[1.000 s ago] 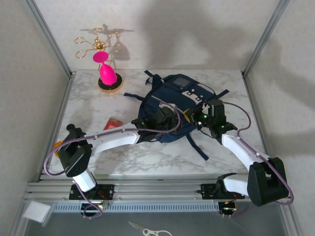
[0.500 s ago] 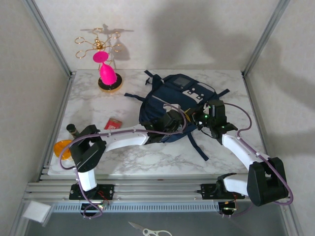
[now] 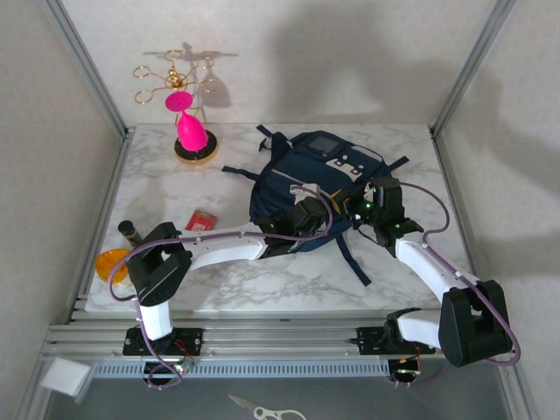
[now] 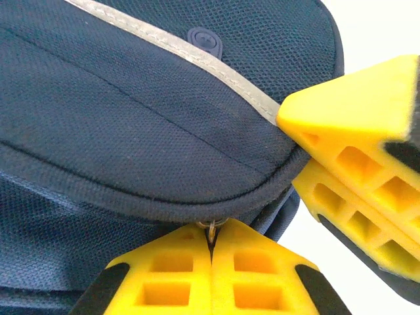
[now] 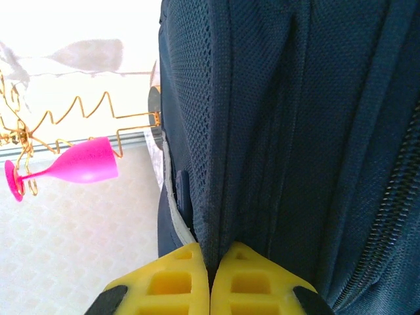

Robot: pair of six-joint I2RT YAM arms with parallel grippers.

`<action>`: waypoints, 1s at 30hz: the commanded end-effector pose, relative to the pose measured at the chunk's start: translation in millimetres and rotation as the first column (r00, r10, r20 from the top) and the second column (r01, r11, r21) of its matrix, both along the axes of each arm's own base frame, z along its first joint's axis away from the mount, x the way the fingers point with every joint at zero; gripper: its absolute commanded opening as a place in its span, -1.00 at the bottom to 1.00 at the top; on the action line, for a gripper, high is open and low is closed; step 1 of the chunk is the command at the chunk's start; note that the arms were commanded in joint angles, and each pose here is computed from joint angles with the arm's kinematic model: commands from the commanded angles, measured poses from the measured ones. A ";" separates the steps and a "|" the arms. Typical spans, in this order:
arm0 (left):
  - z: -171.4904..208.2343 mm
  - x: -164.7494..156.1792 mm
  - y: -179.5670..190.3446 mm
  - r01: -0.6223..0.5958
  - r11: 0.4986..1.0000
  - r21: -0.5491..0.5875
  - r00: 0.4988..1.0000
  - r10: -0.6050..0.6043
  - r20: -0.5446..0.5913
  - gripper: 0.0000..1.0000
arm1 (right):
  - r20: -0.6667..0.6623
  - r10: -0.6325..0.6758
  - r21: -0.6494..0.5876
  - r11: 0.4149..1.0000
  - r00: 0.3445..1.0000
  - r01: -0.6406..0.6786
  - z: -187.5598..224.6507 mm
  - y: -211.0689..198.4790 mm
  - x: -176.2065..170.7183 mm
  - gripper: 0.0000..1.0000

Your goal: Pack books, pencil case, and school supplies into a backpack

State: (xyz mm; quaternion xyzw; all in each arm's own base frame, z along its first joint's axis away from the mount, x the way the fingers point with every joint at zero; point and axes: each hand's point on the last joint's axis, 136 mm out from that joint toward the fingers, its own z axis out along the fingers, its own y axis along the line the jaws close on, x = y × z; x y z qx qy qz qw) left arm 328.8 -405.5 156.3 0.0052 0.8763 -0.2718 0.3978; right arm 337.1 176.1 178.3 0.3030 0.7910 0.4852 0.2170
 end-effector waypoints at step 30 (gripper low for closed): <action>7.5 9.2 45.9 0.291 0.947 0.133 0.952 -0.301 0.059 -1.00 | 0.061 -0.037 0.039 0.999 0.997 0.034 41.9 -12.1 -6.9 0.05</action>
